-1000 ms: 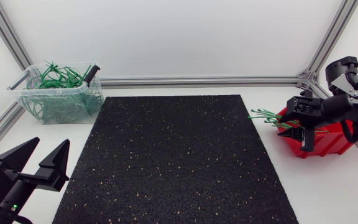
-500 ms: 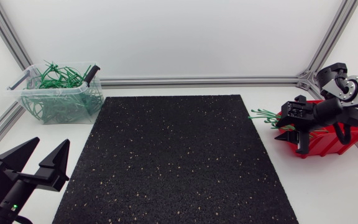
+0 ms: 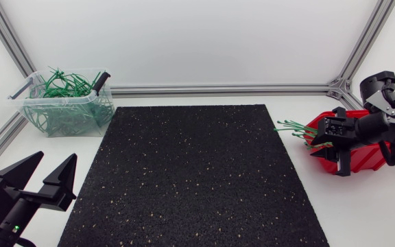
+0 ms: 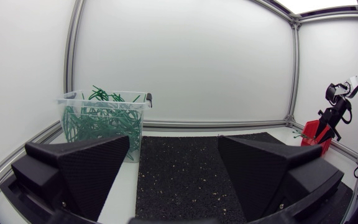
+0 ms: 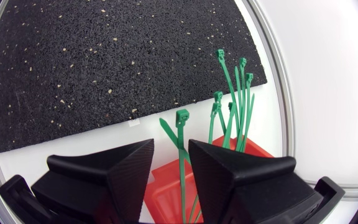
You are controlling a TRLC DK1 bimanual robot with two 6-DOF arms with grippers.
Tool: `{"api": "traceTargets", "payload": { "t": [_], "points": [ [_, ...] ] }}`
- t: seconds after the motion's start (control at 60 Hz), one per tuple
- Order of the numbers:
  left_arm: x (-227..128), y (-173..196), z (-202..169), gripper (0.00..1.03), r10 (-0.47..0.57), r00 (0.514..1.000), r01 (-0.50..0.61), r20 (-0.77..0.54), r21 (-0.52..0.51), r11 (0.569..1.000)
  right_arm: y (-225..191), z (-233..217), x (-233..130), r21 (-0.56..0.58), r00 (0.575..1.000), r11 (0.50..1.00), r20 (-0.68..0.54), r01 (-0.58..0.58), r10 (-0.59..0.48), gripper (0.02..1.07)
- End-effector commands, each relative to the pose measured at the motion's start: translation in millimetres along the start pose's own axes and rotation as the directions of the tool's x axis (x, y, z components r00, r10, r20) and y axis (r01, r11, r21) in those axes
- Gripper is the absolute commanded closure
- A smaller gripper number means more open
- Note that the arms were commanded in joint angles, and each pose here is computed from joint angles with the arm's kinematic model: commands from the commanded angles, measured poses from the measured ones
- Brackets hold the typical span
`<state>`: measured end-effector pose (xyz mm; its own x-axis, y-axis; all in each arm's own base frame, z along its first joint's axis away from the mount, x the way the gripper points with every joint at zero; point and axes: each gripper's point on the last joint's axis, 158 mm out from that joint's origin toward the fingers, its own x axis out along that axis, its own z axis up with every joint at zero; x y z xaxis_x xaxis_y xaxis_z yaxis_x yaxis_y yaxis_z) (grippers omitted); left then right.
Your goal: Take a green cable tie from the red box, thread the tail through the head to close it, then place it in the transparent bin on the left.
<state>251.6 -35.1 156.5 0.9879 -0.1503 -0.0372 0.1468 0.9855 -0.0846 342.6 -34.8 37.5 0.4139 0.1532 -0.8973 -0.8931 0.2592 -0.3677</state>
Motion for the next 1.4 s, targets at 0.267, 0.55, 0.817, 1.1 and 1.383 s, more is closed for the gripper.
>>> {"api": "traceTargets", "payload": {
  "t": [0.267,0.55,0.817,1.1,1.383],
  "points": [
    [1.5,0.6,-24.4,0.04,0.001,0.998,-0.002,-0.058,-0.019,1.000,39.3,-9.0,-13.2,-0.060,0.999,0.998,-0.037,-0.032,0.029,0.63],
    [1.5,0.7,-24.8,0.04,0.001,0.998,-0.002,-0.060,-0.019,1.000,43.4,-3.8,-42.1,-0.095,0.999,0.995,-0.032,0.006,-0.009,0.62],
    [1.5,0.3,-24.5,0.04,-0.001,0.998,0.000,-0.058,-0.019,1.000,61.3,3.6,-43.9,-0.131,1.000,0.991,-0.023,-0.017,0.014,0.62],
    [1.5,2.1,-24.7,0.04,0.007,0.998,-0.008,-0.059,-0.019,1.000,64.1,7.9,-23.7,-0.135,0.999,0.990,-0.017,-0.049,0.047,0.62],
    [1.5,2.5,-24.7,0.04,0.008,0.998,-0.009,-0.059,-0.019,1.000,46.2,10.1,-11.6,-0.129,1.000,0.991,-0.011,-0.022,0.021,0.62]
  ]
}}
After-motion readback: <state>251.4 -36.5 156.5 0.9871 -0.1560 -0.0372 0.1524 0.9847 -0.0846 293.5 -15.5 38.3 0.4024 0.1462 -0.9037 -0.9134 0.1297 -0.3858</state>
